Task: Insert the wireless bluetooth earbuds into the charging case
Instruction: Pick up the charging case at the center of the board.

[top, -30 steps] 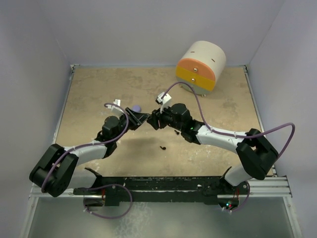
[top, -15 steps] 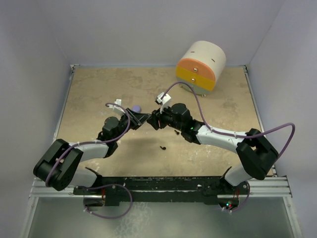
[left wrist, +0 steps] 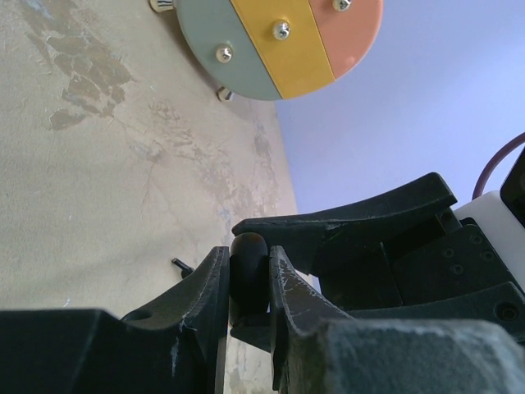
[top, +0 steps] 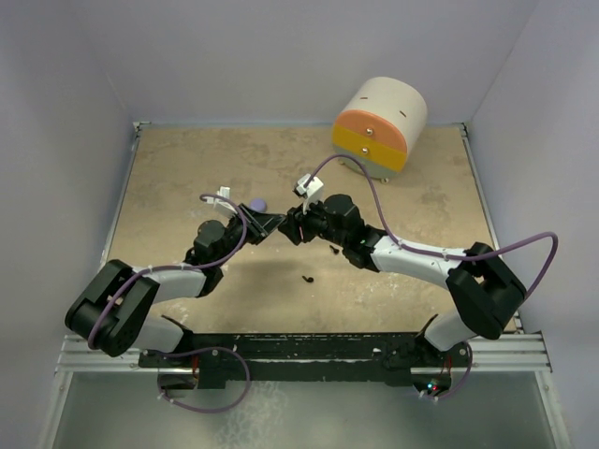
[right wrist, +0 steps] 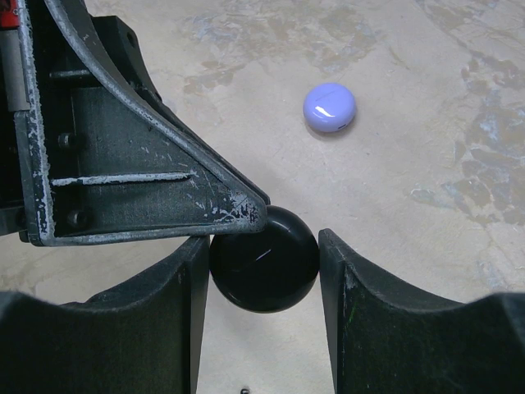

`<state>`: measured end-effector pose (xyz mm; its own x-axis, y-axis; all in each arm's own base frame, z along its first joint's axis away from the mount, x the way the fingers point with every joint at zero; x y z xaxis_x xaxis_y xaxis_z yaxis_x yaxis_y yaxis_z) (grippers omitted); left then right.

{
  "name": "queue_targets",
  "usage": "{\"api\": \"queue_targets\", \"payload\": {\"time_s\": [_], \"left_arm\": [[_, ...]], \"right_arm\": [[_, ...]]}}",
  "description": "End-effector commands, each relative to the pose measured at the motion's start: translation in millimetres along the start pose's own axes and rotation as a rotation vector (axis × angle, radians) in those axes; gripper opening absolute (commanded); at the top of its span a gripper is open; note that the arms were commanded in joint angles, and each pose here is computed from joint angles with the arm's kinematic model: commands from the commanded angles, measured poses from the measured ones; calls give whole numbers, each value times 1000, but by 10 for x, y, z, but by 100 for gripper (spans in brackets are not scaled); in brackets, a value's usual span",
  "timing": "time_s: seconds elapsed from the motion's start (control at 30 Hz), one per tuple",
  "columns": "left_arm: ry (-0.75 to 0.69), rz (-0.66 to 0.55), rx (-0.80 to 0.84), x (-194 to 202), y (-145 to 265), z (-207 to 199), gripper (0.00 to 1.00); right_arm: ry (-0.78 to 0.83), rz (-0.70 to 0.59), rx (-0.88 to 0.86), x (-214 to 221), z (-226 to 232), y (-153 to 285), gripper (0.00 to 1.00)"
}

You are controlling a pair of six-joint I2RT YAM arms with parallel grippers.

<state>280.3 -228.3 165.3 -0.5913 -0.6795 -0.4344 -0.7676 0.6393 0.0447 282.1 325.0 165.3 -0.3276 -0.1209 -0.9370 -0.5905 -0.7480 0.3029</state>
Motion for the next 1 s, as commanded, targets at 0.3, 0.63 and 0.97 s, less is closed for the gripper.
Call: {"api": "queue_targets", "payload": {"time_s": [0.3, 0.63, 0.97], "left_arm": [[-46, 103, 134, 117, 15, -252, 21], [-53, 115, 147, 126, 15, -279, 33], [-51, 126, 155, 145, -1, -274, 0]], "right_arm": [[47, -96, -77, -294, 139, 44, 0], [49, -96, -81, -293, 142, 37, 0], [52, -99, -82, -301, 144, 37, 0]]}}
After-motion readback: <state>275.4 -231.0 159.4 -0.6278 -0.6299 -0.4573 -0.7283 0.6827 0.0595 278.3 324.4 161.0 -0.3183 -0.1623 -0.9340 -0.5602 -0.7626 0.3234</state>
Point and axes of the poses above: each gripper's point midway between its finger pads, its own y axis back along the fingers, its own z axis along the line the jaws close on, x = y × z, the point moved 3 cm from there along y, back along the fingers, and after that the axes turned 1 degree about -y, right-handed, at the moved point
